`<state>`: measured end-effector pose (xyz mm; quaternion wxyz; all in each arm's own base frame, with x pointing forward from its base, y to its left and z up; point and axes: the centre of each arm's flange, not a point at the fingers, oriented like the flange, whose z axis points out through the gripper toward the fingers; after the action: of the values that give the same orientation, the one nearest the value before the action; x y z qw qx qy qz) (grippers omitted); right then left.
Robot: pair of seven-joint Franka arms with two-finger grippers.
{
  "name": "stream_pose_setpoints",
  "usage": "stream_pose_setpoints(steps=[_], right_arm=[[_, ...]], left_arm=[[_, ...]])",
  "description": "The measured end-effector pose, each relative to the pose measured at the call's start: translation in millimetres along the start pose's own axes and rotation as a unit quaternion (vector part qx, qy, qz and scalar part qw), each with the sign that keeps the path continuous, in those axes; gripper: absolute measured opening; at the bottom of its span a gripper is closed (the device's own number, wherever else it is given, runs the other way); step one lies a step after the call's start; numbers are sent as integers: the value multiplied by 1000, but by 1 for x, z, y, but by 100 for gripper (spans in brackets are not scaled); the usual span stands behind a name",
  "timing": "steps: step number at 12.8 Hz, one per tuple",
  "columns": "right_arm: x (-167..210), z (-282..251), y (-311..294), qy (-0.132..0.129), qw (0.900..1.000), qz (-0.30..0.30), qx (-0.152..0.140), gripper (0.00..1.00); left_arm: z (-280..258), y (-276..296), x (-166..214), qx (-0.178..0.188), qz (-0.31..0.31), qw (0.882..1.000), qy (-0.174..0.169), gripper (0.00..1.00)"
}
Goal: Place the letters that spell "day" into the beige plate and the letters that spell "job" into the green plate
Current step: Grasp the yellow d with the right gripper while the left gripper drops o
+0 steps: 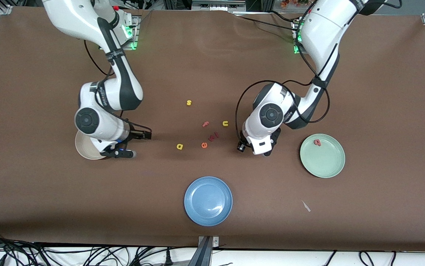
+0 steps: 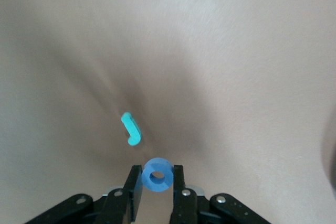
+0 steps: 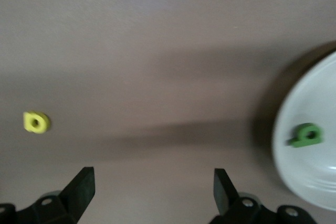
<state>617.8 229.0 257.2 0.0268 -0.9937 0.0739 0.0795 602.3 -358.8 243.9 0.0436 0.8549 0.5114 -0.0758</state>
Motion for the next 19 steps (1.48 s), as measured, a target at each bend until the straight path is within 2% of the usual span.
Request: stream_pose_setpoints(steps=[2,5,7,9,13,15,17,18,19], right_arm=[[3,12,-34,3,999,45,6,100],[8,30,-66,4,997,79,12,100],[11,39,-83,6,995,102,17,100],[11,48,-98,3,993,114,21,100],[1,78,-116,-4,994,113,12,100],[-1,85,-119,-4,993,114,10,99],[0,85,-119,-3,993,115,10,89],[1,85,-119,-2,993,115,11,89],[1,84,-119,-1,993,114,12,79]], left_arm=[[-21,0,17,0,46,999,2,25],[-49,-3,51,-1,118,993,5,25],[-62,-9,82,8,177,984,3,25],[-75,-18,115,20,253,967,3,25],[-93,-33,174,38,415,909,17,25],[-94,-43,205,41,485,874,11,25],[-84,-60,245,46,549,834,-4,25],[-74,-69,264,49,576,816,-16,25],[-60,-77,282,51,596,801,-29,25]])
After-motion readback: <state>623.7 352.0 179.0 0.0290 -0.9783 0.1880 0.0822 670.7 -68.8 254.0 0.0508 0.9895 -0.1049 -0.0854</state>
